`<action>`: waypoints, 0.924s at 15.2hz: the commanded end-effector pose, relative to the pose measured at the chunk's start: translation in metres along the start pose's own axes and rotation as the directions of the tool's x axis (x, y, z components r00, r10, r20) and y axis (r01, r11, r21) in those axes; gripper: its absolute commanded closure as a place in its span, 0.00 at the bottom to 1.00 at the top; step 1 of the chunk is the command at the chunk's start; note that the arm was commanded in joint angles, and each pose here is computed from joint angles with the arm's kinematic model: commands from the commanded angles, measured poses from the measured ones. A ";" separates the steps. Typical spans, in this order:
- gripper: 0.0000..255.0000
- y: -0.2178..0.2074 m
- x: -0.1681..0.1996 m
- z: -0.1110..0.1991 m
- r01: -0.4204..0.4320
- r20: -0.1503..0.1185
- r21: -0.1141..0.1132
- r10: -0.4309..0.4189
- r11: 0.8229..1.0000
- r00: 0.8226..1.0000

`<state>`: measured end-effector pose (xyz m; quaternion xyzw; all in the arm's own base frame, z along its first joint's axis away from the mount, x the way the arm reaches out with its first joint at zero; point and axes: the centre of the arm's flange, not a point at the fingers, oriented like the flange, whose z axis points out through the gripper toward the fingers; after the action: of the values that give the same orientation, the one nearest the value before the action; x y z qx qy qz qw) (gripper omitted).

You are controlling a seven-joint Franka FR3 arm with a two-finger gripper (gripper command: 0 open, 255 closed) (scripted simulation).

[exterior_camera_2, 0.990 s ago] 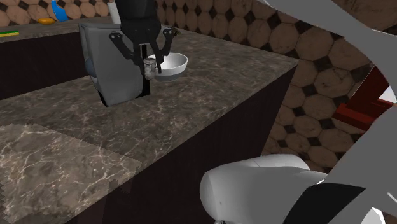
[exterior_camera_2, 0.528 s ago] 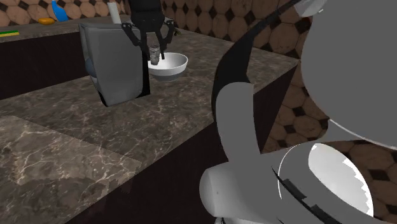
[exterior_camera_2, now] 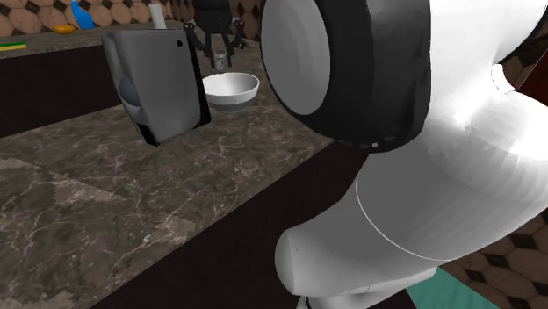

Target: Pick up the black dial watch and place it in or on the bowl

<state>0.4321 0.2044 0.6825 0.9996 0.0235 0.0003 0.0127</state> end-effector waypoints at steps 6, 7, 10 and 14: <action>1.00 0.013 0.092 0.002 -0.001 0.001 0.000 0.001 1.000 1.000; 1.00 0.014 0.104 0.002 -0.001 0.001 0.000 0.001 1.000 1.000; 1.00 0.014 0.104 0.018 -0.001 0.001 0.000 0.001 1.000 1.000; 1.00 0.013 0.104 0.039 -0.001 0.001 0.000 0.001 1.000 1.000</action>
<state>0.5366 0.1956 0.6486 0.9996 0.0232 -0.0003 0.0128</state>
